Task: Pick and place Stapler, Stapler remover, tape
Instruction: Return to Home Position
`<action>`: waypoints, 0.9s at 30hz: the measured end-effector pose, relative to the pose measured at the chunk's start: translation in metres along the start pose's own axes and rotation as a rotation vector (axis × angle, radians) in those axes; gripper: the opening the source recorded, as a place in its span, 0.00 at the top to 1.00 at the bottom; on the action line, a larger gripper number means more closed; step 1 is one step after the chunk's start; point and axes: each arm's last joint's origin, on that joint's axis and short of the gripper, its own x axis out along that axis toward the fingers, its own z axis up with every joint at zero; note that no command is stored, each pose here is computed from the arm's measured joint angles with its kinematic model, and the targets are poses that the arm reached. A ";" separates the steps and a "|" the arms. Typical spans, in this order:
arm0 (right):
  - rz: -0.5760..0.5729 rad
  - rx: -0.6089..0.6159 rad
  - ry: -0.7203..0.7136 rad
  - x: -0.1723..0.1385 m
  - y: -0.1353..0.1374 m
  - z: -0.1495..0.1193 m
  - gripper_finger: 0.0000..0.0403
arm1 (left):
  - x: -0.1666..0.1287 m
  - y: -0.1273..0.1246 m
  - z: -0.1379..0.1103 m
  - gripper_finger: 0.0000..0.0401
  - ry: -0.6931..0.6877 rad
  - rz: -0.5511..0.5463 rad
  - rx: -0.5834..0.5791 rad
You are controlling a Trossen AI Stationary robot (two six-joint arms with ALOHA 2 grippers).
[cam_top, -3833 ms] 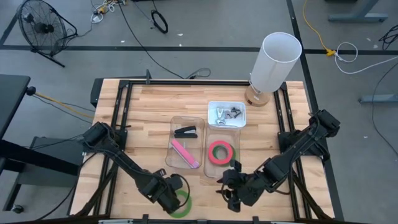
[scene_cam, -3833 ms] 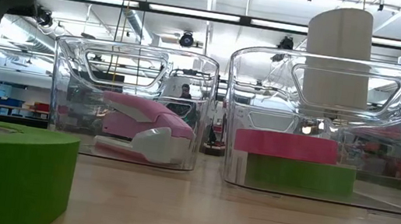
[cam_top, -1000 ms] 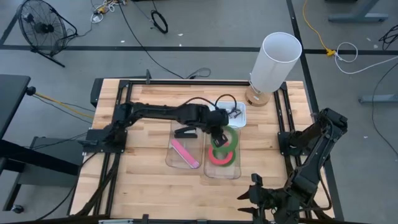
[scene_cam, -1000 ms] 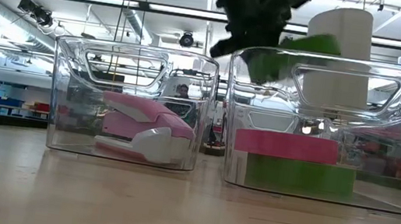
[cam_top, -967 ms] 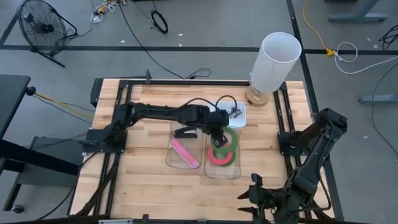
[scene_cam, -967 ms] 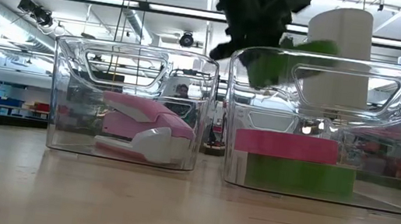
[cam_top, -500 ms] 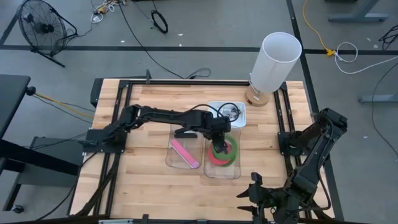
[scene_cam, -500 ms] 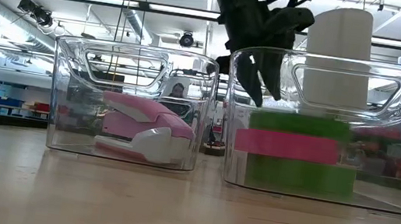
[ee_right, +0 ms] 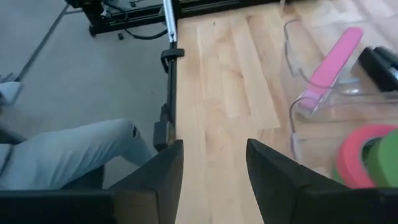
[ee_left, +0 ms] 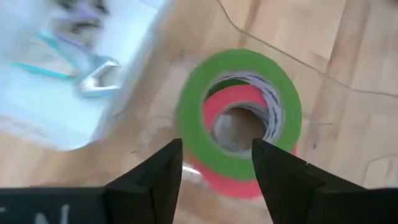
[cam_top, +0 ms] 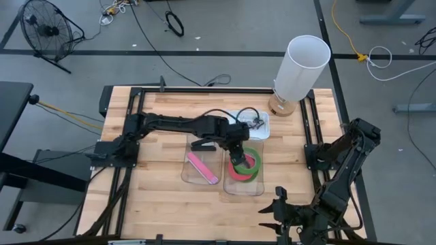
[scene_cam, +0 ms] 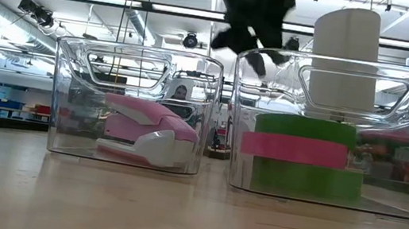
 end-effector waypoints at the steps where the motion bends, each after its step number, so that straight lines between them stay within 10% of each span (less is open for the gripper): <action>1: -0.004 -0.017 -0.002 0.000 0.000 0.000 0.56 | -0.009 -0.001 -0.001 0.51 -0.010 0.017 0.011; 9: -0.196 -0.116 -0.060 -0.013 -0.011 -0.011 0.56 | -0.092 -0.024 -0.025 0.51 -0.147 0.304 0.177; 18: -0.449 -0.126 -0.270 -0.062 -0.035 -0.045 0.56 | -0.134 -0.014 -0.123 0.51 -0.164 0.421 0.252; 27: -0.594 0.031 -0.316 -0.067 -0.105 -0.039 0.56 | -0.155 0.034 -0.228 0.51 -0.439 0.233 0.126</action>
